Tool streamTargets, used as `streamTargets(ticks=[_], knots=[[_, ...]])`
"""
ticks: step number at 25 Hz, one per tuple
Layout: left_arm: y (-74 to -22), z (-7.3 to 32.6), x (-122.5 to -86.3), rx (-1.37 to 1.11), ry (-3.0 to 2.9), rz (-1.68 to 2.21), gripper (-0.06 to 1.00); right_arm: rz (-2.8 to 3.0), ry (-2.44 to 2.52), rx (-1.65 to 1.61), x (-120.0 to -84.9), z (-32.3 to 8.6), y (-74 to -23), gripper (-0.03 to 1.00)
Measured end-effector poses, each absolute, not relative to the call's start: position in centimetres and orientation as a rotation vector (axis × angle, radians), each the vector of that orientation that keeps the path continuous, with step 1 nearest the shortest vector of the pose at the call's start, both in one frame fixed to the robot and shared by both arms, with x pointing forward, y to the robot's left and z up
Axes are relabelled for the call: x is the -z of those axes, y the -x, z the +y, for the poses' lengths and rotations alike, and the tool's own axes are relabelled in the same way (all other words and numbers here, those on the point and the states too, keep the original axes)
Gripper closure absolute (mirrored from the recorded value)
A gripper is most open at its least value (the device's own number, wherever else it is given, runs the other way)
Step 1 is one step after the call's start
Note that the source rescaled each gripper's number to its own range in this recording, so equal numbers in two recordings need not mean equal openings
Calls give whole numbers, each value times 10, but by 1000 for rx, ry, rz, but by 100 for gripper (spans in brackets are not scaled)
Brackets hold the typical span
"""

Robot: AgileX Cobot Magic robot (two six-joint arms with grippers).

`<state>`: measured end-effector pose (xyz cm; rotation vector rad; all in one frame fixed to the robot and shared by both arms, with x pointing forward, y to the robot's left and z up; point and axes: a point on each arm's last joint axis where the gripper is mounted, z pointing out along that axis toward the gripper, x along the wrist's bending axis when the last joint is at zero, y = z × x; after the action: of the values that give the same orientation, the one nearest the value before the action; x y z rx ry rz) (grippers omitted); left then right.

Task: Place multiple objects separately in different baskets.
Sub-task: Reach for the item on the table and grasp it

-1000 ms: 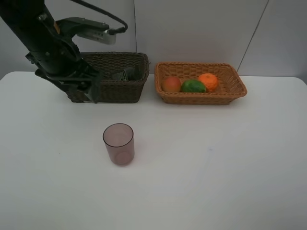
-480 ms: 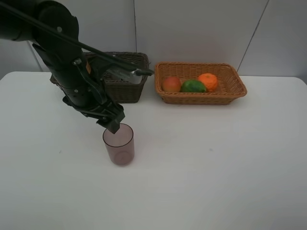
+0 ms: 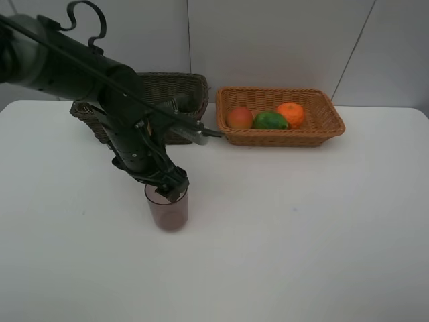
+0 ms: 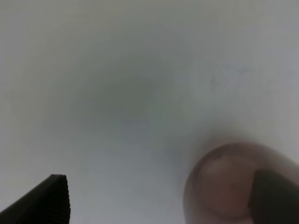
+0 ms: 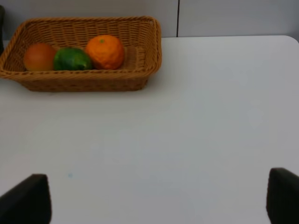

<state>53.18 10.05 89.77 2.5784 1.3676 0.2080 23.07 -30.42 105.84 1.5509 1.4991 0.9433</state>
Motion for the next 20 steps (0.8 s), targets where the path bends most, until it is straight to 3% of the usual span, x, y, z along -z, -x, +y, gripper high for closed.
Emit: streamTargets(ticks=[4,6,12,20], knots=[[-532,100,-886,-186,-2593,1392,-3,1499,-1551,-943,-1058,-304,-231,-3],[-532,100,-885,-178,-2587,1402,9,1499,-1551,-943,-1058,-304,-231,-3],[-532,98,-885,-167,-2571,1417,92,1499,-1551,-943,-1058,-304,-231,-3],[-532,98,-885,-167,-2571,1417,94,1499,-1551,-943,-1058,-304,-231,-3]])
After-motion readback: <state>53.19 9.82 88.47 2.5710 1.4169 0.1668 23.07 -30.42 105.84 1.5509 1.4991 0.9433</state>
